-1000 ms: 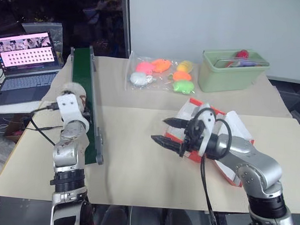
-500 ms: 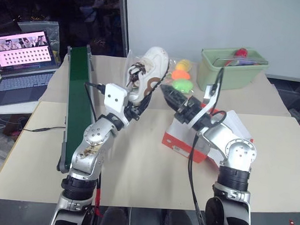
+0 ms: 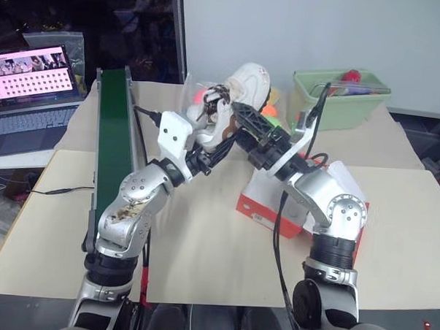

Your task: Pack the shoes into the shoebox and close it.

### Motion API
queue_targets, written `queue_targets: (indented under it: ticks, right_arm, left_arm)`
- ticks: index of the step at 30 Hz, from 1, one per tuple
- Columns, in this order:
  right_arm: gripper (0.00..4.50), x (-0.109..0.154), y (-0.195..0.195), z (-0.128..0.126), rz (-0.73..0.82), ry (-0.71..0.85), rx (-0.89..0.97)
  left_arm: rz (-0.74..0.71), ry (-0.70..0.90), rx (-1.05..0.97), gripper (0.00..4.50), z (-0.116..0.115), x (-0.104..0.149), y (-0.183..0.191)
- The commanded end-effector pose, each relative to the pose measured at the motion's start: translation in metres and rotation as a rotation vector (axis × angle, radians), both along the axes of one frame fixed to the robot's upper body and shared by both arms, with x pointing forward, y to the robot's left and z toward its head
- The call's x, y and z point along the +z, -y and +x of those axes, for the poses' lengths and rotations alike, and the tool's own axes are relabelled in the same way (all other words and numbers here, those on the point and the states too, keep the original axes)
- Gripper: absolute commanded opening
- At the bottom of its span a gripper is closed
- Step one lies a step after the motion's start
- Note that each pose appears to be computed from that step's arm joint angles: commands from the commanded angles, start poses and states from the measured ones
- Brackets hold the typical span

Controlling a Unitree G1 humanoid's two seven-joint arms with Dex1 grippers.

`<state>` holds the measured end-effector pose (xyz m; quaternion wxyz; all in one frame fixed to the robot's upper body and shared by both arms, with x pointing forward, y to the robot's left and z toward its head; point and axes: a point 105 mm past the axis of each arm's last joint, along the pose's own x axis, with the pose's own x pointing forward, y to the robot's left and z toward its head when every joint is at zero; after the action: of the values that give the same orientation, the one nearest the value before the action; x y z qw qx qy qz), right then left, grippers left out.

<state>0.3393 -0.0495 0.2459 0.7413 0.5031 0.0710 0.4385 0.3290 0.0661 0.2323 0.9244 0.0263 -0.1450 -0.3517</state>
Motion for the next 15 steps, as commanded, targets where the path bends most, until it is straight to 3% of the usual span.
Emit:
queue_targets:
  ticks: [1,5,8,15]
  right_arm:
    - [4.50,0.0177,-0.0069,-0.0079,0.008,0.072,0.007]
    - [4.50,0.0182,-0.0073,-0.0060,0.011,0.067,-0.014]
    - [3.77,0.0169,-0.0046,-0.0027,0.015,0.053,-0.038]
    - [1.47,0.0169,-0.0047,-0.0020,0.011,0.056,-0.039]
  left_arm:
    - [-0.005,0.052,-0.059,2.77,-0.0097,0.0152,0.0119]
    - [-0.005,0.049,-0.057,2.77,-0.0093,0.0150,0.0125]
    - [-0.003,0.048,-0.047,2.72,-0.0071,0.0152,0.0107]
    - [0.006,0.040,-0.032,2.72,-0.0042,0.0121,0.0090]
